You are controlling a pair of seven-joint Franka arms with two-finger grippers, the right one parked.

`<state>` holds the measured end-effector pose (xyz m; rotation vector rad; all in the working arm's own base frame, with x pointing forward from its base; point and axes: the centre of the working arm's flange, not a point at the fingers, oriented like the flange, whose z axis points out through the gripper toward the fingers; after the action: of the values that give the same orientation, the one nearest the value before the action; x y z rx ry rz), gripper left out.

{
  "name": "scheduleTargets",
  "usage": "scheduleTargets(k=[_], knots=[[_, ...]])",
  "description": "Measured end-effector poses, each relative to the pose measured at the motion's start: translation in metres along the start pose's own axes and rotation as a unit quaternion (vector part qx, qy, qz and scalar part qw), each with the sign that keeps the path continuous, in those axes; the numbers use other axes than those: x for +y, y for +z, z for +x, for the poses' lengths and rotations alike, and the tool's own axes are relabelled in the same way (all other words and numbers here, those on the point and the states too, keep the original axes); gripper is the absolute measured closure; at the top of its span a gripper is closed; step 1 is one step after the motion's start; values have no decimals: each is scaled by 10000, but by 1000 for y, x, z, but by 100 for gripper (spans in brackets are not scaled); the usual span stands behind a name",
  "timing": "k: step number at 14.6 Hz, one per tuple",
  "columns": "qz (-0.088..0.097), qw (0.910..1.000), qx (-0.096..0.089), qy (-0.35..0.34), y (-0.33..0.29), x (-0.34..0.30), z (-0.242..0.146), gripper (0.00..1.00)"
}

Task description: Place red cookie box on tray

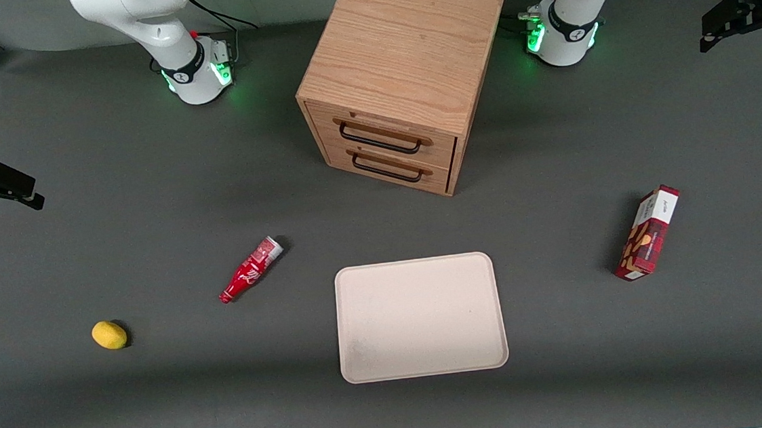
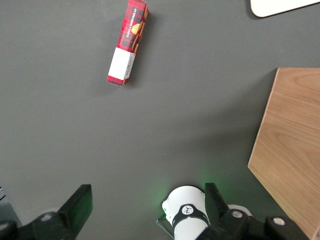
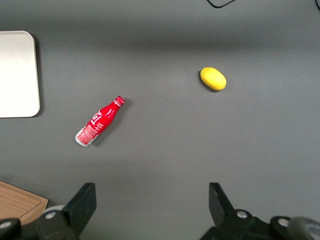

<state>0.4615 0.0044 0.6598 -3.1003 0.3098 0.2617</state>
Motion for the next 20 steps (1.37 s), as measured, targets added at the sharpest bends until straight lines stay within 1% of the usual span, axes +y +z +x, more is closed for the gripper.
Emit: scheduleTargets(k=[3, 8, 11, 15, 17, 19, 20], knots=[[-16, 10000, -54, 1, -2, -1, 7, 0], [-35, 10000, -54, -75, -4, -6, 6, 0], [-116, 9998, -47, -158, -3, -13, 5, 0], [-149, 9996, -155, -193, 1, -14, 5, 0], [-147, 9995, -174, -199, 2, -15, 6, 0], [-139, 9996, -166, -206, 1, -15, 6, 0], [-125, 9996, -132, -208, 0, -16, 6, 0]])
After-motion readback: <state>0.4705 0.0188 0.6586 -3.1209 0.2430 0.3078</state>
